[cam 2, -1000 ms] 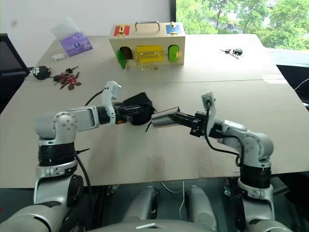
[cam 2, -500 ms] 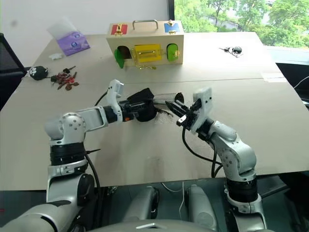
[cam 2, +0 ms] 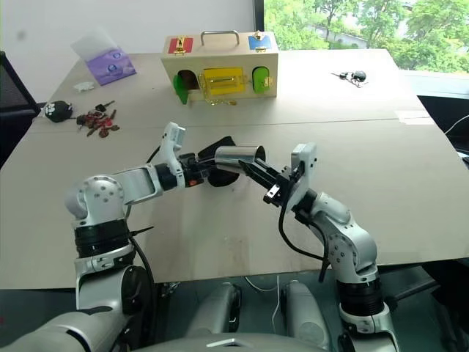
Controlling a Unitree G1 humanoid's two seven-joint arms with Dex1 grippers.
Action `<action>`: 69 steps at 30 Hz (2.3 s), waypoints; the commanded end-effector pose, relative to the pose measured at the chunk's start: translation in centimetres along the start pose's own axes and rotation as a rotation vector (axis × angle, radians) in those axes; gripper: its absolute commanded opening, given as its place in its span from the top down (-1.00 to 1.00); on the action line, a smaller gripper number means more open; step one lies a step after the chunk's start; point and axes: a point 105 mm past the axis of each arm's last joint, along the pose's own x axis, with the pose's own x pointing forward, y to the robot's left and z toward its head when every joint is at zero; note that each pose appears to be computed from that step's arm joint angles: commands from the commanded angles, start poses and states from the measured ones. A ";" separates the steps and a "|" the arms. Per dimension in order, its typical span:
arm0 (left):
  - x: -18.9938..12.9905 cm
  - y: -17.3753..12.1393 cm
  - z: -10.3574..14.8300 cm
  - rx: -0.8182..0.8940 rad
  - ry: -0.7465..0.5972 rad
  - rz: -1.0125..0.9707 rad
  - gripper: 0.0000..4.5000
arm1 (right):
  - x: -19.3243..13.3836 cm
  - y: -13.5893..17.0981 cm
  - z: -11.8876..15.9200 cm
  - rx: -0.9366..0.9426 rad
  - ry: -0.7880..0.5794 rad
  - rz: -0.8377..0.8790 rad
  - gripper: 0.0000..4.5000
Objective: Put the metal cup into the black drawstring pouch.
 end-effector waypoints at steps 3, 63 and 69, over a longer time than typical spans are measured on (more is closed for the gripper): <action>-0.7 -1.5 0.7 0.005 0.000 -0.038 1.00 | 1.7 0.6 0.3 0.076 -0.103 0.081 0.99; -3.3 -0.8 -2.4 0.044 0.036 0.041 1.00 | 3.5 -2.3 -6.4 -0.089 0.209 -0.045 0.99; -2.9 -1.8 -1.5 0.013 -0.026 0.005 1.00 | 4.0 -1.0 -10.4 -0.339 0.400 0.156 0.99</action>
